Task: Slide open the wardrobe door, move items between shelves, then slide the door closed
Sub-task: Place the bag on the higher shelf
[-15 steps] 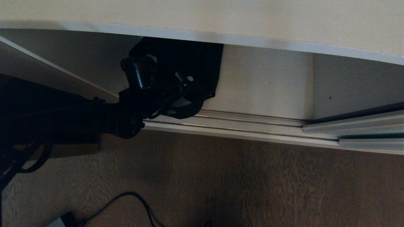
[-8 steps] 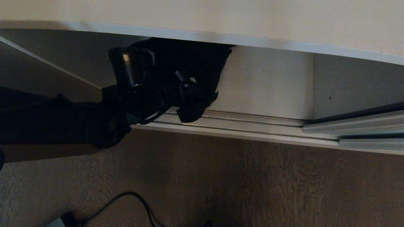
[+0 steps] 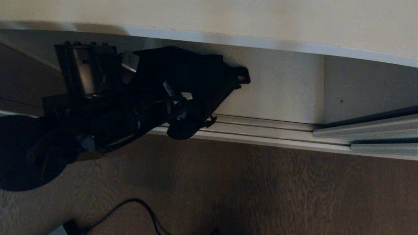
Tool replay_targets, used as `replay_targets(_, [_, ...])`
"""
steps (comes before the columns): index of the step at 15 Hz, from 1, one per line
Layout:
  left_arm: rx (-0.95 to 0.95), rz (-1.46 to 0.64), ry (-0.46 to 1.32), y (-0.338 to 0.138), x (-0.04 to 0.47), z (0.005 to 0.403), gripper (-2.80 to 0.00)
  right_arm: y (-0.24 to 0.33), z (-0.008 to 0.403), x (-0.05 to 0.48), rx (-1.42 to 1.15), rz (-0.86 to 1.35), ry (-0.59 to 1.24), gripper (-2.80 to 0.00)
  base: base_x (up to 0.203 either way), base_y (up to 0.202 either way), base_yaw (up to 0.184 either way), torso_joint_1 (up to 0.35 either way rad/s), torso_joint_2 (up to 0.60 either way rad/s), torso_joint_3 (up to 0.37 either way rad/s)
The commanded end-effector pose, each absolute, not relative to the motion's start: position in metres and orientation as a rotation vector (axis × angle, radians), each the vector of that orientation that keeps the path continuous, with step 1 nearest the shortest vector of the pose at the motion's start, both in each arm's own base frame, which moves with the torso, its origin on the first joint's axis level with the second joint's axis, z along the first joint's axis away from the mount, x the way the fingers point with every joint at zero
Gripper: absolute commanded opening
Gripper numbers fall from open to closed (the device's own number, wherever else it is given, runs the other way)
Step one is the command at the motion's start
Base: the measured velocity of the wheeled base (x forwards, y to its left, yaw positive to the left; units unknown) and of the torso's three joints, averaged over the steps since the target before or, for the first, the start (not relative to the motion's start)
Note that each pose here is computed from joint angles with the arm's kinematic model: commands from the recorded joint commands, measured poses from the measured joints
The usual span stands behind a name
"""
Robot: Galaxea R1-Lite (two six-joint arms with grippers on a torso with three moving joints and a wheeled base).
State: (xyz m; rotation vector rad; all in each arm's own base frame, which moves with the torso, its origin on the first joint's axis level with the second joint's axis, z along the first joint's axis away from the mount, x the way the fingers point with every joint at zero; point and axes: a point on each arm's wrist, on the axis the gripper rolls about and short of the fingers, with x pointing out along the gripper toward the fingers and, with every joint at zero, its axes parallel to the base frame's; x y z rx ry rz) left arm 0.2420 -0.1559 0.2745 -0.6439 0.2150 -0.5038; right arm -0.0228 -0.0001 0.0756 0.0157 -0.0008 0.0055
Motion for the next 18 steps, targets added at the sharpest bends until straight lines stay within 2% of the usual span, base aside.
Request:
replay_targets(1, [-0.654,-0.517,0.196,-0.147,0.215,0.285,-2.8,0.0,0.076,-0.023,0.015,0.006,-0.006,-2.8,0.0,0.0,0.0,0.0,0.0,0.0])
replay_targets(6, [-0.592,-0.496,0.205,-0.142,0.178,0.294,-2.8,0.0,0.076,-0.023,0.016,0.006,-0.006,-2.8,0.0,0.0,0.0,0.0,0.0,0.0])
replay_targets(13, [-0.315,-0.491,0.147,-0.106,0.136,0.302,-2.8,0.0,0.076,-0.023,0.015,0.006,-0.006,-2.8,0.0,0.0,0.0,0.0,0.0,0.0])
replay_targets(18, [-0.235,-0.497,0.11,-0.091,0.118,0.307,-2.8,0.0,0.076,-0.023,0.015,0.006,-0.006,-2.8,0.0,0.0,0.0,0.0,0.0,0.0])
